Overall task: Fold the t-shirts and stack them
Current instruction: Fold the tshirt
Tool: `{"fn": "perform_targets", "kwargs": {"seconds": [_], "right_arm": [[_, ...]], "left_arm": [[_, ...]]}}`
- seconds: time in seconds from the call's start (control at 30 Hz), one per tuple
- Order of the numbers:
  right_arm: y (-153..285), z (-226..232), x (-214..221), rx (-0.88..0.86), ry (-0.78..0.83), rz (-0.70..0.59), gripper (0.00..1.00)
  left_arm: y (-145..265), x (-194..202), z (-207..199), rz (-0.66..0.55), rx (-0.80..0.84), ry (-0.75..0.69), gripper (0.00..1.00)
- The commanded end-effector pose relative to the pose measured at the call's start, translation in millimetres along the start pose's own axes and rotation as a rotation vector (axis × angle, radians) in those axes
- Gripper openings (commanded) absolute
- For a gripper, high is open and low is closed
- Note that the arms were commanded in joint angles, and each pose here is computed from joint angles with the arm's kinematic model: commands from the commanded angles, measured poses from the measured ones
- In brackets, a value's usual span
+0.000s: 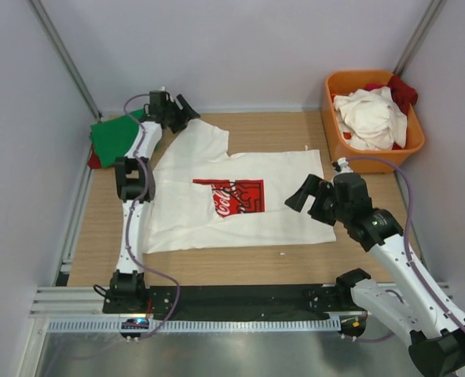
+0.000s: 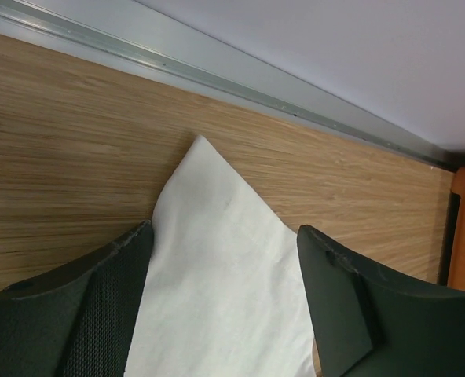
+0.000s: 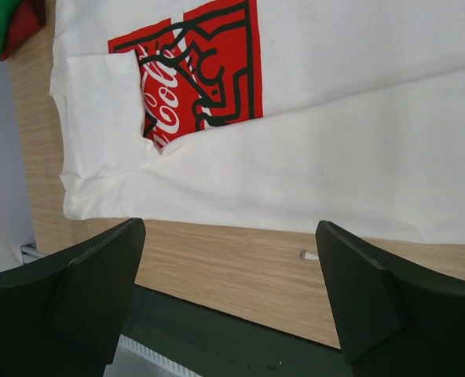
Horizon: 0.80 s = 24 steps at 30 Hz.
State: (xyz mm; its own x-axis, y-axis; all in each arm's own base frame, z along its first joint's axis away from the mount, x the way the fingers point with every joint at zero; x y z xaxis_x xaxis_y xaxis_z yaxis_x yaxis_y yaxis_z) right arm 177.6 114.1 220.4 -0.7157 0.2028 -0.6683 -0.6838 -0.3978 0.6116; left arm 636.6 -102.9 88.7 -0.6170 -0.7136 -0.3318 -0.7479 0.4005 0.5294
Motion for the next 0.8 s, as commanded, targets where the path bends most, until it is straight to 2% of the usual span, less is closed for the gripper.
{"fn": "perform_targets", "kwargs": {"seconds": [0.0, 0.13, 0.3, 0.4, 0.47, 0.53, 0.6, 0.77], "right_arm": [[-0.4, 6.7, -10.0, -0.036, 0.032, -0.041, 0.97], [-3.5, 2.1, -7.6, -0.011, 0.045, -0.036, 0.97], [-9.0, -3.3, -1.8, 0.013, 0.050, -0.016, 0.97], [-12.7, -5.3, 0.7, 0.016, 0.048, -0.009, 0.97], [-14.7, -6.4, 2.1, 0.020, 0.047, -0.004, 0.97], [-16.2, -8.1, 2.2, 0.033, 0.055, -0.003, 0.97], [-19.3, -11.2, 2.9, 0.050, 0.063, 0.001, 0.97], [-35.7, -12.8, -2.2, 0.060, 0.068, -0.009, 0.98]], "left_arm": [[-9.8, 19.7, 0.7, 0.055, 0.007, 0.019, 0.75], [-9.5, 27.3, 0.3, 0.044, -0.039, -0.033, 0.66], [-11.1, 29.8, 7.8, 0.045, -0.067, -0.052, 0.51], [-13.4, 32.0, 14.4, 0.050, -0.083, -0.062, 0.38], [-14.5, 33.2, 16.3, 0.051, -0.089, -0.069, 0.22], [-15.7, 31.4, 19.1, 0.039, -0.098, -0.077, 0.14], [-17.6, 31.5, 21.4, 0.037, -0.100, -0.082, 0.02], [-4.1, 27.7, 2.0, 0.059, -0.055, -0.098, 0.00]]}}
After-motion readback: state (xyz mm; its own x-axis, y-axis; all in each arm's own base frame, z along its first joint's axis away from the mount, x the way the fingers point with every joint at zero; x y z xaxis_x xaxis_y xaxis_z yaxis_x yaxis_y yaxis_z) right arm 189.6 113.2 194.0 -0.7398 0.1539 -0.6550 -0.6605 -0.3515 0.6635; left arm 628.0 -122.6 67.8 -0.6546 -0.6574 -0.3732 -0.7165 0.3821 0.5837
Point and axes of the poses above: each gripper's point midway between its finger pads, its own y axis back along the fingers, its own z axis along the line the jaws close on, x = y × z, the point moved 6 cm from there along y, back along the fingers, and after that the axes turned 15 degrees about y, right-handed, at the moved point
